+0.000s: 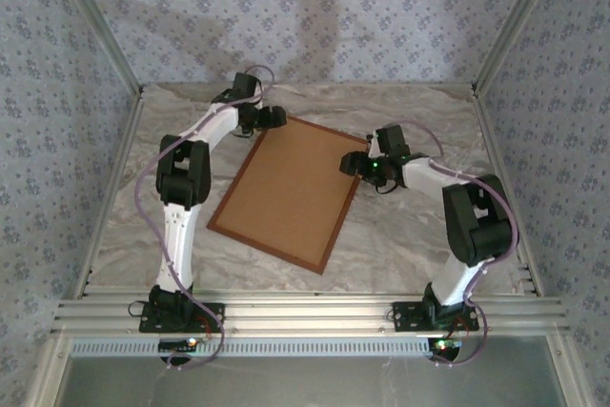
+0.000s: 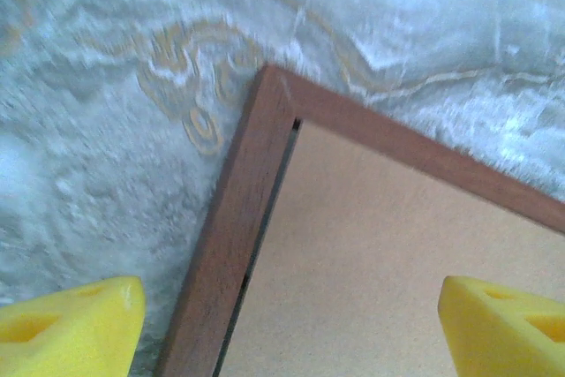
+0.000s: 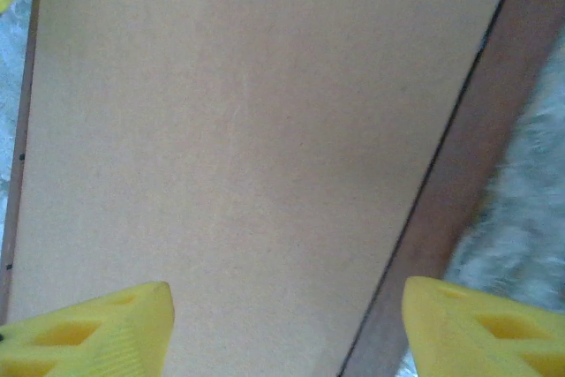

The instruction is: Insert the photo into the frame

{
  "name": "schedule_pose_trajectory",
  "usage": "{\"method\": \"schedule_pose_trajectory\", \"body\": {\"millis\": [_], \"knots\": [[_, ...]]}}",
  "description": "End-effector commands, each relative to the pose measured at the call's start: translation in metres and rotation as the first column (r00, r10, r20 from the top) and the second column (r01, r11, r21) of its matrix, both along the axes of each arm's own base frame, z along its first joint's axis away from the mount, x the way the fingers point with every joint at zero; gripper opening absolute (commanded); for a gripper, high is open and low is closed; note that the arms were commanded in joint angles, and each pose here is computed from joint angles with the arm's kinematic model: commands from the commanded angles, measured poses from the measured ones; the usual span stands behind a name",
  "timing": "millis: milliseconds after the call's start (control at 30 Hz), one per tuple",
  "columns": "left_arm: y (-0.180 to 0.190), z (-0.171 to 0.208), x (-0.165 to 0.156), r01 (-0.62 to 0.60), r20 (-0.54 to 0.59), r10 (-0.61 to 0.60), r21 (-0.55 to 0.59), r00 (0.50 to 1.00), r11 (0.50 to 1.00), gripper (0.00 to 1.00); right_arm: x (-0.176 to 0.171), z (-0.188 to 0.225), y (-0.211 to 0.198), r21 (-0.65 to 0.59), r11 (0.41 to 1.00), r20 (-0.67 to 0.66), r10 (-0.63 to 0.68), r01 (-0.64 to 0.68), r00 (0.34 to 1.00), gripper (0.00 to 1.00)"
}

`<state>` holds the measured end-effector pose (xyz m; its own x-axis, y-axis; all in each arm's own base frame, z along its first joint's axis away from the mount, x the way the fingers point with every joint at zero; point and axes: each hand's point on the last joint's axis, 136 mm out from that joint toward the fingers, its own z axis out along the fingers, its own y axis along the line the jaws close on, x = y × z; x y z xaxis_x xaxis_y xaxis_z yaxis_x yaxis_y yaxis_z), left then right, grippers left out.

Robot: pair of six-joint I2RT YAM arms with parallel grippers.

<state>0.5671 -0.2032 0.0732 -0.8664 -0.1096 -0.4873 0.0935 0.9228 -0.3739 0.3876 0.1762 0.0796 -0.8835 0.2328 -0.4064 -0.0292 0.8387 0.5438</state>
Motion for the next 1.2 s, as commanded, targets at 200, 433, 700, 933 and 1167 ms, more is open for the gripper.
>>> {"method": "schedule_pose_trajectory", "body": {"millis": [200, 433, 700, 933, 1167], "knots": [[0.038, 0.063, -0.016, -0.082, 0.135, 0.067, 0.106, 0.989, 0.991, 0.89, 0.04, 0.029, -0.047, -0.248, 0.968, 0.167, 0.004, 0.038, 0.986, 0.81], [0.055, 0.06, -0.077, -0.147, 0.107, 0.14, 0.06, 0.984, 0.987, 0.88, 0.084, 0.044, -0.007, -0.25, 0.956, 0.282, 0.222, -0.152, 0.933, 0.84], [0.094, 0.025, -0.178, -0.231, -0.029, 0.236, 0.131, 0.971, 0.964, 0.85, 0.119, 0.018, 0.024, -0.319, 0.881, 0.21, 0.425, -0.349, 0.881, 0.87], [0.111, 0.002, -0.25, -0.24, -0.152, 0.269, 0.185, 0.951, 0.953, 0.85, 0.128, -0.006, 0.042, -0.298, 0.846, 0.131, 0.494, -0.441, 0.859, 0.87], [0.114, -0.004, -0.278, -0.228, -0.2, 0.265, 0.19, 0.943, 0.955, 0.85, 0.131, -0.017, 0.05, -0.276, 0.835, 0.096, 0.517, -0.476, 0.851, 0.87]]}}
